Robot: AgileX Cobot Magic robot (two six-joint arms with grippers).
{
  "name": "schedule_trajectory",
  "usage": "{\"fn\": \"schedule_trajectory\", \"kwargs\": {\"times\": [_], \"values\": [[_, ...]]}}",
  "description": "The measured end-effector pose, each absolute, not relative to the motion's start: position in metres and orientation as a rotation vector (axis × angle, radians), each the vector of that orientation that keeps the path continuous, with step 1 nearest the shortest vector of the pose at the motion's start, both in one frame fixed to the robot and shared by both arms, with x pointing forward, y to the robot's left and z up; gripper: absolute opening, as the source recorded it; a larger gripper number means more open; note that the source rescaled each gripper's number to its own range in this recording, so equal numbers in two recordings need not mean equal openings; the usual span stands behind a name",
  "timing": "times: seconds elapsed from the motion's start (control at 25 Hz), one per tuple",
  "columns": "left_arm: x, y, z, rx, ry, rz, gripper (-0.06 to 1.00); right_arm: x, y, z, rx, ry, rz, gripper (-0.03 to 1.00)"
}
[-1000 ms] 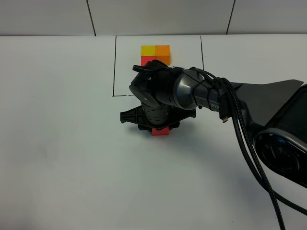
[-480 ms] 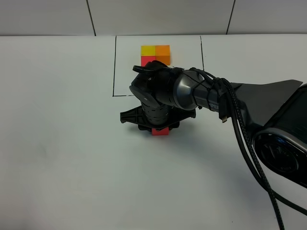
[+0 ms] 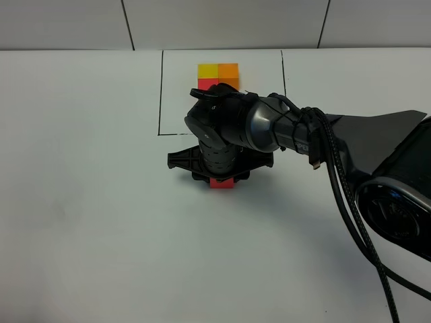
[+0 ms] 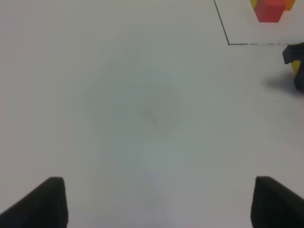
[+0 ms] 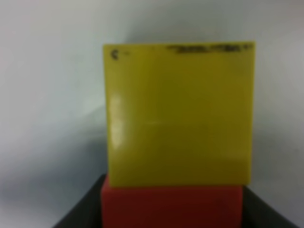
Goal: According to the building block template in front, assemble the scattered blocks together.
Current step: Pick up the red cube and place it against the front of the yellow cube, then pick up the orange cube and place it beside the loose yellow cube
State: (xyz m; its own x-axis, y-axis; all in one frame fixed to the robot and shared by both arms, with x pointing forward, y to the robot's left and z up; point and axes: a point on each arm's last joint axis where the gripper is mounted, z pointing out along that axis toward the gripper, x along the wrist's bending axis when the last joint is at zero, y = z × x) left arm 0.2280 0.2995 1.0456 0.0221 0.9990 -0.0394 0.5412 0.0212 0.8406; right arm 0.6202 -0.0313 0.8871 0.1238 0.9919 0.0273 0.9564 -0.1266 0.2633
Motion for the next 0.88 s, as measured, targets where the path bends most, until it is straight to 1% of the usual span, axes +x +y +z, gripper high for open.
{"fn": "schedule_trajectory", "kwargs": {"times": [0.04,0.12,0.2,0.36,0.52,0.6,0.64,0.76,0.88], "values": [[0.228,0.300,1.046,1.604,1.603,0.834,0.65,0.620,-0.031,0.887,2.210,1.948,0.295,0.04],[0.228,0.300,1.046,1.604,1.603,0.834,0.65,0.621,-0.030,0.887,2.212,1.952,0.318,0.12],[0.228,0.300,1.046,1.604,1.603,0.834,0.65,0.621,-0.029,0.888,2.212,1.957,0.336,0.27],[0.228,0.300,1.046,1.604,1.603,0.834,0.65,0.622,-0.026,0.892,2.194,1.981,0.386,0.62],[0.228,0.300,1.046,1.604,1.603,0.834,0.65,0.622,-0.026,0.910,2.149,2.018,0.431,0.90],[0.228,0.300,1.046,1.604,1.603,0.834,0.65,0.620,-0.027,0.925,2.124,2.029,0.462,0.97],[0.228,0.300,1.046,1.604,1.603,0.834,0.65,0.619,-0.028,0.932,2.110,2.038,0.467,0.99],[0.228,0.300,1.046,1.604,1.603,0.834,0.65,0.614,-0.032,0.954,2.059,2.066,0.495,1.00],[0.228,0.300,1.046,1.604,1.603,0.834,0.65,0.602,-0.051,0.968,1.998,2.101,0.472,1.00]]}}
